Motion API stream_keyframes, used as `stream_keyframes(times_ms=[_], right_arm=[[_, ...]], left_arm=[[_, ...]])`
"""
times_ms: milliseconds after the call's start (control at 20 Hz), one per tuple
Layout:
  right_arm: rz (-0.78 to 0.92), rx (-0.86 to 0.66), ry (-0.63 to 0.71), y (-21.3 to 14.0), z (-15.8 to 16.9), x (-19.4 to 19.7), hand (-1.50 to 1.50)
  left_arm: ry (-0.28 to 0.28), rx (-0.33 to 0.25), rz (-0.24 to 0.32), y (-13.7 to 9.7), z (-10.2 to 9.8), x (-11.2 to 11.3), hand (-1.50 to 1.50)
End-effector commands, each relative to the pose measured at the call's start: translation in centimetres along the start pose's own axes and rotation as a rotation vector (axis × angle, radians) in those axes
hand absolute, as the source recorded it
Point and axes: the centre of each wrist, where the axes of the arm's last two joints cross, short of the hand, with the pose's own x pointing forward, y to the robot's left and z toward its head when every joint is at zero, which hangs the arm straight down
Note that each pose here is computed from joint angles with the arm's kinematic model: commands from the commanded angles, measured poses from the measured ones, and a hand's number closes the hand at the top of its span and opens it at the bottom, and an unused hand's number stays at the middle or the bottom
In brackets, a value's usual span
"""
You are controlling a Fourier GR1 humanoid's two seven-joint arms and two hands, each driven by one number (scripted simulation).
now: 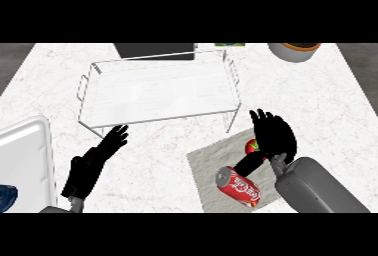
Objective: Pick the tomato from the placemat and place it in the tiered shelf
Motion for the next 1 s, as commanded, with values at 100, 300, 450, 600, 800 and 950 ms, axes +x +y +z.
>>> stream_keyframes(times_ms=[100,300,450,600,800,950], right_arm=[[0.051,0.034,0.010,1.9,-0.7,1.0,-1.50],[0.022,0.036,0.008,4.9,-2.2,-1.0,-1.50],[0.001,0.047,-0.040,1.8,-3.3,-1.1,1.50],[0.046,0.043,-0.117,3.8,-3.5,0.7,1.50],[0.044,-0.001,-0.128,5.3,-2.5,2.3,1.50],[0.054,-0.039,-0.129,5.5,-3.0,-0.8,1.50]], left_arm=[[0.052,0.052,-0.018,1.6,-1.1,-0.9,0.00],[0.051,0.042,-0.016,1.4,1.6,0.2,0.00],[0.045,0.071,-0.006,0.2,-1.5,-0.9,0.00],[0.049,0.072,-0.016,0.2,0.4,-0.3,0.00],[0.061,0.075,-0.007,1.6,-0.2,-0.7,0.00],[0.046,0.068,0.007,2.1,-0.2,-0.6,0.00]])
